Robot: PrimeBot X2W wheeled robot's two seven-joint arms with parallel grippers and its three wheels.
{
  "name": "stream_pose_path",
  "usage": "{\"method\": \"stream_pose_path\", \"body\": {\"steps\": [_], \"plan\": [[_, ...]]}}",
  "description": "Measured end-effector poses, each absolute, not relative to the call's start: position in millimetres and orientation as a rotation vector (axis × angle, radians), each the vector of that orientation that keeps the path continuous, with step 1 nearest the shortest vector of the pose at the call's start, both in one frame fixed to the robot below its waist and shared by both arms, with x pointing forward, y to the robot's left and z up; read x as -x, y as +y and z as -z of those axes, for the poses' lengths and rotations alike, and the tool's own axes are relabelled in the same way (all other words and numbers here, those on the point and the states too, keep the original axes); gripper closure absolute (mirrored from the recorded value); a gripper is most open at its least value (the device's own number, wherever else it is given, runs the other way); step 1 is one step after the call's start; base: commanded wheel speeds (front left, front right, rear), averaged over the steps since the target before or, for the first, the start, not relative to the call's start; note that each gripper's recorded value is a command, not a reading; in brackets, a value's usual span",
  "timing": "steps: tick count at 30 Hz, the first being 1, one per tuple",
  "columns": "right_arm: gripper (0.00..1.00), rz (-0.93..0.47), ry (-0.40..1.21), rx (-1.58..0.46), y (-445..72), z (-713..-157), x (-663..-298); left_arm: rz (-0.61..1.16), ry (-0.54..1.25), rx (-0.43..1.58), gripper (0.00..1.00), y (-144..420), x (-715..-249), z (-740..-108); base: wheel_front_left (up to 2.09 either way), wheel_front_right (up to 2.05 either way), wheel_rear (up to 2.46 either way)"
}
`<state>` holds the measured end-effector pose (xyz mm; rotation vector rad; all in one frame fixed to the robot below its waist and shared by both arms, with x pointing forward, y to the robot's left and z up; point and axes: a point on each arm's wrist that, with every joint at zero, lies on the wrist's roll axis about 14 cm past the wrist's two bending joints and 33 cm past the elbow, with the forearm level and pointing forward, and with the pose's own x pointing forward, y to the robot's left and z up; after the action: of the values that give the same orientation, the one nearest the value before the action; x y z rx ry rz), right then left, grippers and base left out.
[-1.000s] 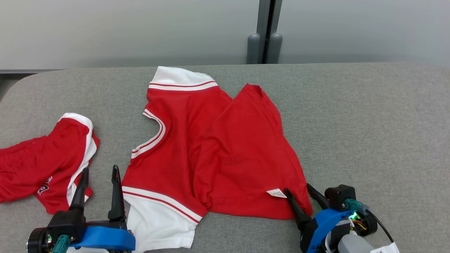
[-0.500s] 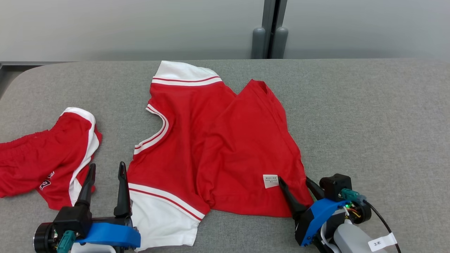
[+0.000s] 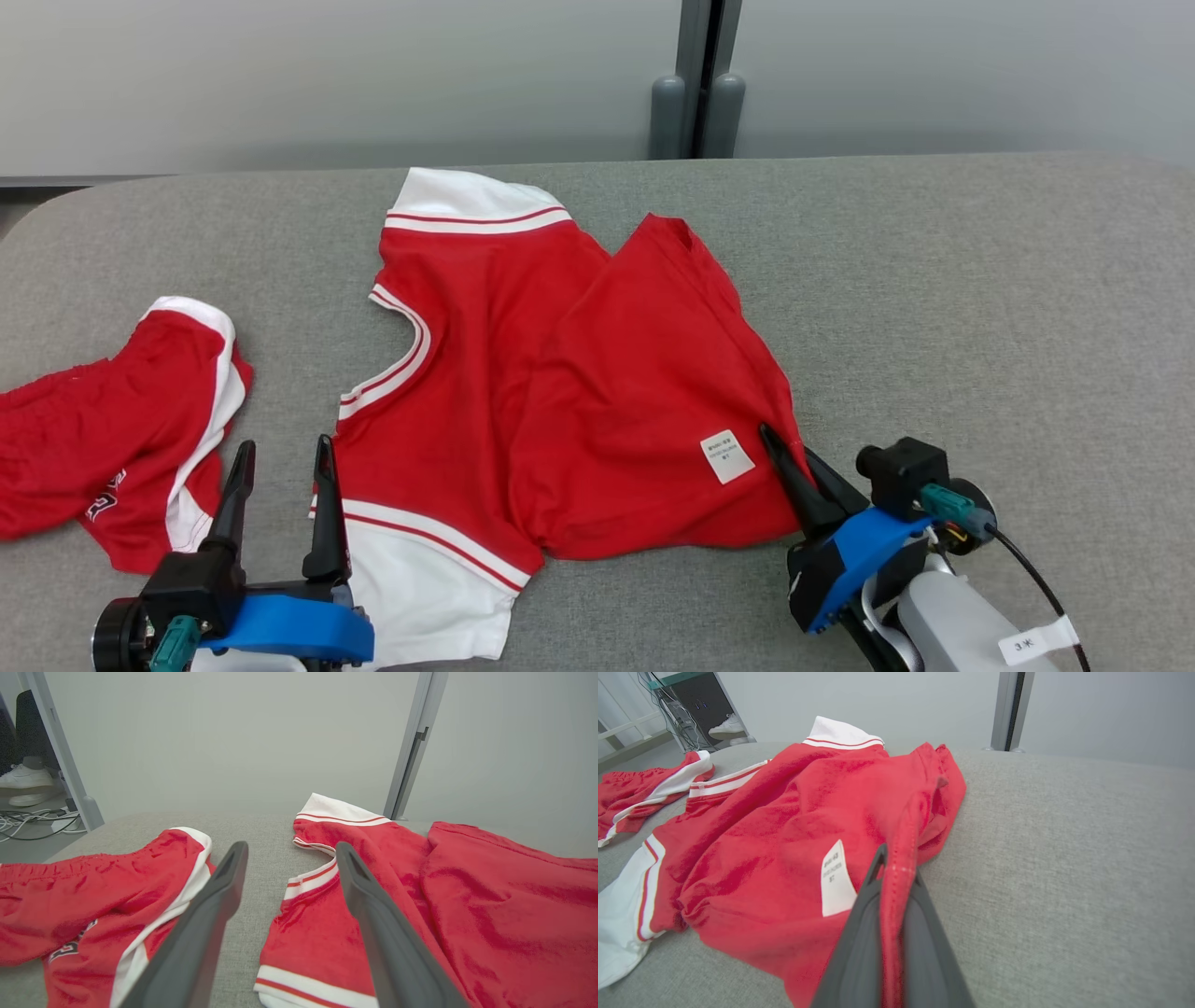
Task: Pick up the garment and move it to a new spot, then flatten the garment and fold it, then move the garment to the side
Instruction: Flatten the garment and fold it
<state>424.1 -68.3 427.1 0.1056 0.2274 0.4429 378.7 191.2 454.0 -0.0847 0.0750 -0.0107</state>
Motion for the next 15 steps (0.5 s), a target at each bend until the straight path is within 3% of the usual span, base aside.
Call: {"method": "stream_pose_path", "body": {"steps": [7, 15], "plan": [[1.0, -0.422, 0.162, -0.098, -89, -441, -396, 0.046, 0.074, 0.1, 0.0, 178, -378, -455, 0.0, 0.0, 0.0], [1.0, -0.401, 0.194, -0.091, -106, -429, -349, 0.075, 0.07, 0.109, 0.0, 168, -380, -457, 0.0, 0.0, 0.0]]}}
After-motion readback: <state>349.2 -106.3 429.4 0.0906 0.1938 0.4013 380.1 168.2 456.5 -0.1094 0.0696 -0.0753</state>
